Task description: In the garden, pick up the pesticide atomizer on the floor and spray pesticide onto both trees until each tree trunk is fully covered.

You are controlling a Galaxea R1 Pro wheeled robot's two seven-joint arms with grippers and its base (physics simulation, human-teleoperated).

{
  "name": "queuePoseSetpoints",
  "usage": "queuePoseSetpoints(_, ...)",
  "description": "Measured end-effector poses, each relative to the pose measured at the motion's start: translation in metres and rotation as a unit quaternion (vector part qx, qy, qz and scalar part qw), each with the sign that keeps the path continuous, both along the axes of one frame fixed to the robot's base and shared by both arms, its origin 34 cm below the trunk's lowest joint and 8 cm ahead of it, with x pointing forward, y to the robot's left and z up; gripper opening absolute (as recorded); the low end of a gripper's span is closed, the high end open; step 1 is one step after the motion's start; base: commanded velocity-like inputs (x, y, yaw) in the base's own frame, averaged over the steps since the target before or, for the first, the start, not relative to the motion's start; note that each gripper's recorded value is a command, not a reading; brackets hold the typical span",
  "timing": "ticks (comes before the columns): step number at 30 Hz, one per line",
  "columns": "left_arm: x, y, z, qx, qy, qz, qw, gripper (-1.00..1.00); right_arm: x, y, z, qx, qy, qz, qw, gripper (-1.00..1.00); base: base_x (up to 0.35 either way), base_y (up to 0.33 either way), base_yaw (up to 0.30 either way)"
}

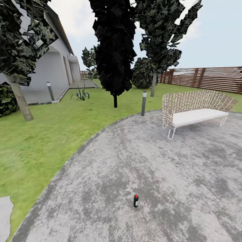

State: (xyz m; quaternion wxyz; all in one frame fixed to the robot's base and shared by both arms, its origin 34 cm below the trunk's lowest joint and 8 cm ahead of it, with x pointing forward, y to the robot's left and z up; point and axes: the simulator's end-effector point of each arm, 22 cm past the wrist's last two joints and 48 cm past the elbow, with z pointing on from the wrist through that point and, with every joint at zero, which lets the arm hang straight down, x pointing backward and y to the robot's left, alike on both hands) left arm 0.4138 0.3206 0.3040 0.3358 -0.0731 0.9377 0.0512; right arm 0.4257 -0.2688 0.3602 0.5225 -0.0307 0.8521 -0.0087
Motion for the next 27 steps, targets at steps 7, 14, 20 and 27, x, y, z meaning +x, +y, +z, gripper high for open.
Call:
queuePoseSetpoints(7,-0.0021,-0.0001,-0.0021,0.000,0.003,0.000,1.0000,1.00,-0.0017,-0.0003,-0.0021,0.000,0.003,-0.001,1.0000,1.00,0.000,0.193,-0.262)
queuePoseSetpoints(14,-0.0043,-0.0001,-0.0041,0.000,0.007,0.000,1.0000,1.00,-0.0035,-0.0001,-0.0043,0.000,0.007,0.000,1.0000,1.00,0.000,0.016,-0.262)
queuePoseSetpoints(20,-0.0061,0.0002,-0.0058,0.000,0.010,0.000,1.0000,1.00,-0.0050,0.0000,-0.0061,0.000,0.010,0.000,1.0000,1.00,0.000,0.001,-0.262)
queuePoseSetpoints(27,-0.0083,0.0003,-0.0078,0.000,0.013,0.000,0.9999,1.00,-0.0068,0.0000,-0.0082,0.000,0.013,0.000,0.9999,1.00,0.000,0.000,-0.261)
